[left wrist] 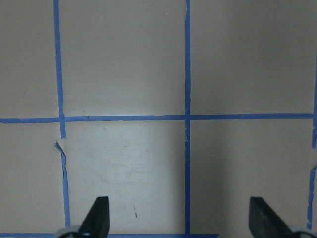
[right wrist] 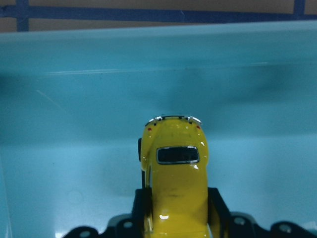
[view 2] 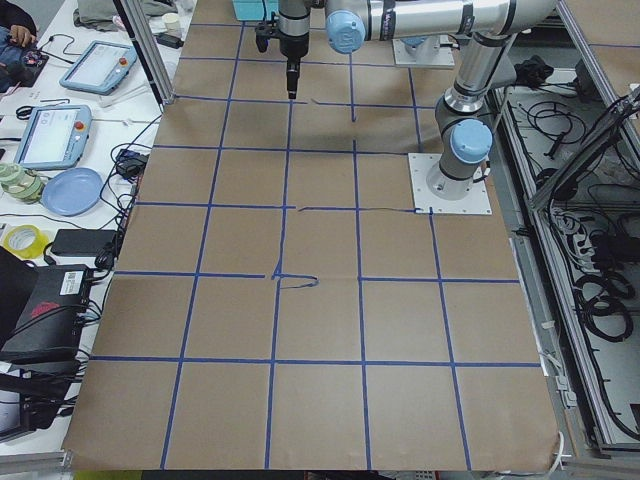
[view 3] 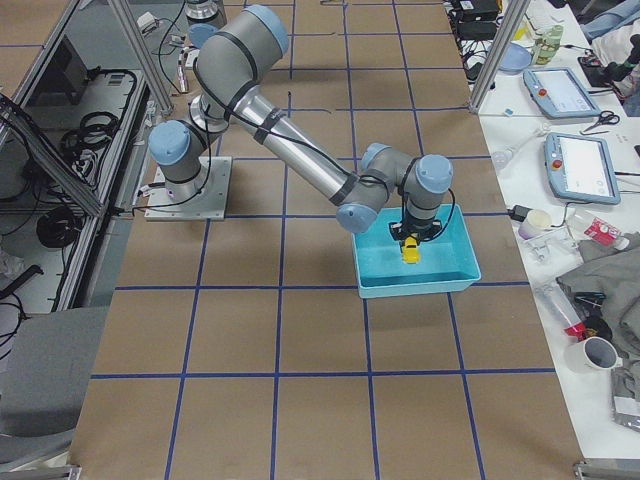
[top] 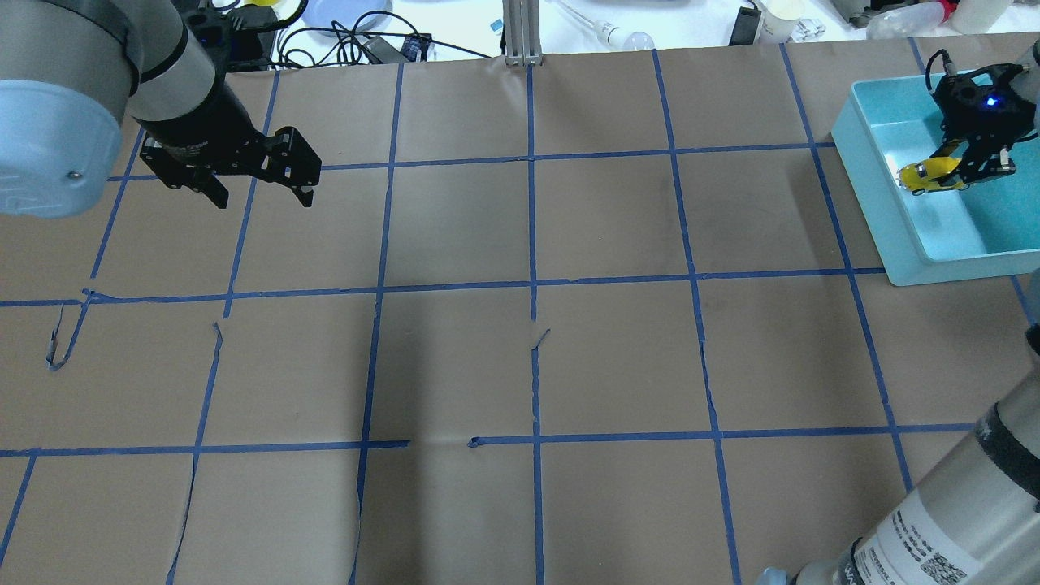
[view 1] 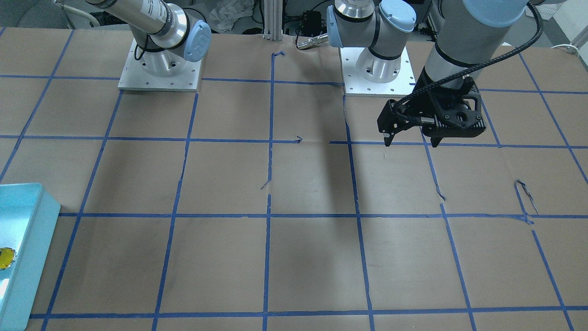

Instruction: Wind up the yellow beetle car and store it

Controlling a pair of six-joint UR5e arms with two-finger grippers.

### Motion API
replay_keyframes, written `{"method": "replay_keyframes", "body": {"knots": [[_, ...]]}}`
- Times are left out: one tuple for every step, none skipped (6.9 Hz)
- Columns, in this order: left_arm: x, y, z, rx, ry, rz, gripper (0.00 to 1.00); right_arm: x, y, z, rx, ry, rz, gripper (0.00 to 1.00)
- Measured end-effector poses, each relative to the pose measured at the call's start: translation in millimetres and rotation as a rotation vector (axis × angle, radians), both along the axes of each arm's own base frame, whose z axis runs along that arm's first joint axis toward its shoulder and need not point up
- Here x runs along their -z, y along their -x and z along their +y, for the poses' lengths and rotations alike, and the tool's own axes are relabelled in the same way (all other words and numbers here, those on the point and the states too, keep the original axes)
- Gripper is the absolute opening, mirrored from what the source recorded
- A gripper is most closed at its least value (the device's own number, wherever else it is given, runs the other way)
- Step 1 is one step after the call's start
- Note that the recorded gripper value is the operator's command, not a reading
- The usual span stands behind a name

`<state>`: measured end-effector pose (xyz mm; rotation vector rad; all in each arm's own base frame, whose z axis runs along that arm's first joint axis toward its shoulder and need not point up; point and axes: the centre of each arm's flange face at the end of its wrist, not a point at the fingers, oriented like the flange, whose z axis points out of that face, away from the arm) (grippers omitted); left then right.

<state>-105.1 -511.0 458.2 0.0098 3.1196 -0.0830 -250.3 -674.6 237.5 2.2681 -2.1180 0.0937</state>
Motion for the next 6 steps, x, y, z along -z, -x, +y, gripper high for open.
{"method": "replay_keyframes", "body": {"knots": [[0.5,0.0,-0.3,0.001,-0.001,0.001,1.00,9.3,-1.0,-0.3,-0.053,0.011,-0.005,0.39],[1.1,0.0,-0.7,0.002,-0.002,0.001,1.00,15.7,-1.8,0.0,-0.082,0.014,-0.009,0.86],[1.0,0.0,-0.7,0.002,-0.002,0.001,1.00,21.7,-3.9,2.6,-0.092,0.008,-0.018,0.95],[0.6,0.0,-0.7,0.002,0.000,0.001,1.00,25.3,-5.8,6.0,-0.089,0.002,-0.024,0.95],[-0.2,-0.2,-1.0,0.002,0.002,0.002,1.00,18.4,-6.7,8.2,-0.066,0.007,-0.022,0.94],[-0.9,-0.7,-1.1,0.012,0.004,0.002,1.00,-3.3,-10.3,11.6,-0.009,0.022,-0.014,0.95]]}}
